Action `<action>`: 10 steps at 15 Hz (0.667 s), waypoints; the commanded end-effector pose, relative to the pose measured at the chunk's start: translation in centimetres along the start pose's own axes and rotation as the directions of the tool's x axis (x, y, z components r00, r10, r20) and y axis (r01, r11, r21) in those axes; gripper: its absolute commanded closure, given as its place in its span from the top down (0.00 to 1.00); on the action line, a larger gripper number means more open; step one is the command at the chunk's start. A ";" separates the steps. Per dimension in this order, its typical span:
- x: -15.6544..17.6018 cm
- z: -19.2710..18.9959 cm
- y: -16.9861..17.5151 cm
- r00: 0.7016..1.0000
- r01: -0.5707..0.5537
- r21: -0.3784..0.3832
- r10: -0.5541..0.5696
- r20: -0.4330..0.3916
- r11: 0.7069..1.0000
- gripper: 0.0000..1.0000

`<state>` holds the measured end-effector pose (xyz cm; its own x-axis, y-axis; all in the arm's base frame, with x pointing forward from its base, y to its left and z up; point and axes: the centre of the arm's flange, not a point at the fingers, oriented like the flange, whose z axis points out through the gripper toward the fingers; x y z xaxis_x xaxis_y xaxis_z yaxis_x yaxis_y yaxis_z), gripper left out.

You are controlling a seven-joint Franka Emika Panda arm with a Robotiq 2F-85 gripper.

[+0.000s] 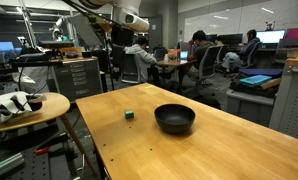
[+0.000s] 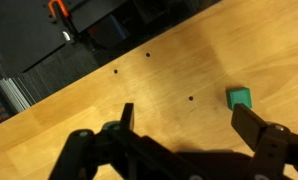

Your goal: Put the green block in the black bowl

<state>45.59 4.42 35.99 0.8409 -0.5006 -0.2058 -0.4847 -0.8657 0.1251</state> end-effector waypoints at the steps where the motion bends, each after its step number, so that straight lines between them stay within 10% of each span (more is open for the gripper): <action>1: 2.2 1.7 -4.9 0.991 -0.071 0.012 0.072 -0.109 0.997 1.00; 10: 4.3 7.4 -11.0 0.968 0.084 -0.004 -0.082 -0.237 0.996 1.00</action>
<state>50.81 10.83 27.98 0.8975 -0.4410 -0.0015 -0.4372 -0.8902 0.1277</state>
